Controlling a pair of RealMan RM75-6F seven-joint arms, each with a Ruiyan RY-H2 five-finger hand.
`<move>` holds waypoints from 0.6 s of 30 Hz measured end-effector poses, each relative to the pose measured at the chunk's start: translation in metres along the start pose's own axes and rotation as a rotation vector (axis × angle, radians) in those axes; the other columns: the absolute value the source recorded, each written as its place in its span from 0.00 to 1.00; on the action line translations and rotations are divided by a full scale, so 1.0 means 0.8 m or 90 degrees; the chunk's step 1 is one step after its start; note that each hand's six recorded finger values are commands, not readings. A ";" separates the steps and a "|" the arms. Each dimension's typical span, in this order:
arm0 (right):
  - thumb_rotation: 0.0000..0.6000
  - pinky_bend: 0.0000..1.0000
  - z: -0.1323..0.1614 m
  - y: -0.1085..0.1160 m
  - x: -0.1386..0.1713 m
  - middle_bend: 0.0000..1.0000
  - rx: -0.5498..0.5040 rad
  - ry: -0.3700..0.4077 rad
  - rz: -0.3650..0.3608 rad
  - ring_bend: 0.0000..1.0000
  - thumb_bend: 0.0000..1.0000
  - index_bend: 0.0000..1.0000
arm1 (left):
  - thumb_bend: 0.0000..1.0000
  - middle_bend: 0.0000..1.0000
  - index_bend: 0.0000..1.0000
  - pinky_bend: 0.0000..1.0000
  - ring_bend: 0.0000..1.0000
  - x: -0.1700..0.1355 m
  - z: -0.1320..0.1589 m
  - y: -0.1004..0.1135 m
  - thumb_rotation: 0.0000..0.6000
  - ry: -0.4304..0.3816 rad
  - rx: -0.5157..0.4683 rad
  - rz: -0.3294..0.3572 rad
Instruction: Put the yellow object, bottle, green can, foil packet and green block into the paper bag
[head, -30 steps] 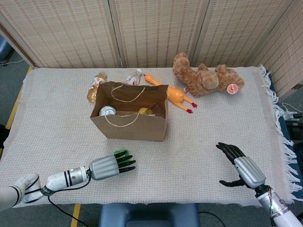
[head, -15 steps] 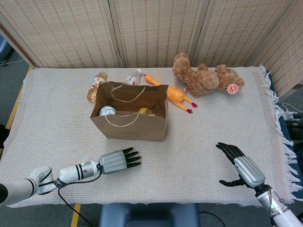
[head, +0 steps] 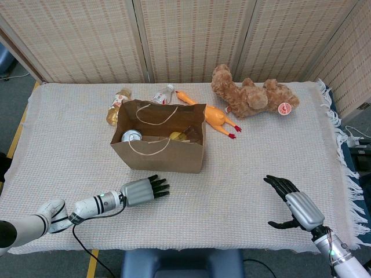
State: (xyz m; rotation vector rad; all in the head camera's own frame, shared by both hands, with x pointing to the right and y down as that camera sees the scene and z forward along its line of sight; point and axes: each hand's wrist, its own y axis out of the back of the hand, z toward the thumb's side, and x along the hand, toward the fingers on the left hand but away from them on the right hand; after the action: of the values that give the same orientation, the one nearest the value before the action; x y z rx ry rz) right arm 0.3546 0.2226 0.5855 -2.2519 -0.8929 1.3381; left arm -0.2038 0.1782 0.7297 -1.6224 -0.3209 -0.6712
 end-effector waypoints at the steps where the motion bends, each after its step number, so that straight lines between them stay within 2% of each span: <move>1: 1.00 0.00 0.000 0.000 0.000 0.00 0.000 0.000 0.000 0.00 0.03 0.00 | 0.44 0.10 0.11 0.27 0.10 -0.001 -0.001 -0.001 1.00 0.004 -0.001 -0.002; 3: 1.00 0.00 0.000 0.000 0.000 0.00 0.000 0.000 0.000 0.00 0.03 0.00 | 0.51 0.19 0.20 0.36 0.18 -0.004 -0.005 -0.004 1.00 0.014 -0.007 -0.007; 7: 1.00 0.00 0.000 0.000 0.000 0.00 0.001 0.000 0.000 0.00 0.03 0.00 | 0.67 0.52 0.45 0.61 0.44 -0.011 -0.007 -0.007 1.00 0.026 -0.010 -0.006; 8: 1.00 0.00 0.000 0.000 0.000 0.00 0.001 0.000 0.000 0.00 0.03 0.00 | 0.69 0.57 0.49 0.66 0.49 -0.013 -0.007 -0.008 1.00 0.028 -0.009 -0.004; 12: 1.00 0.00 0.000 0.000 0.001 0.00 0.000 0.000 -0.001 0.00 0.03 0.00 | 0.70 0.64 0.56 0.73 0.57 -0.024 -0.010 -0.007 1.00 0.039 -0.010 0.001; 18: 1.00 0.00 -0.001 0.001 0.002 0.00 0.000 0.000 -0.004 0.00 0.03 0.00 | 0.71 0.67 0.59 0.73 0.59 -0.055 -0.019 0.000 1.00 0.066 -0.018 0.006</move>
State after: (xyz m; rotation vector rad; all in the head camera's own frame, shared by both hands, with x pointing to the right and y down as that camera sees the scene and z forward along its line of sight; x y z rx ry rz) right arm 0.3563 0.2232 0.5841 -2.2467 -0.8989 1.3349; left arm -0.2422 0.1705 0.7047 -1.6079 -0.2280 -0.7526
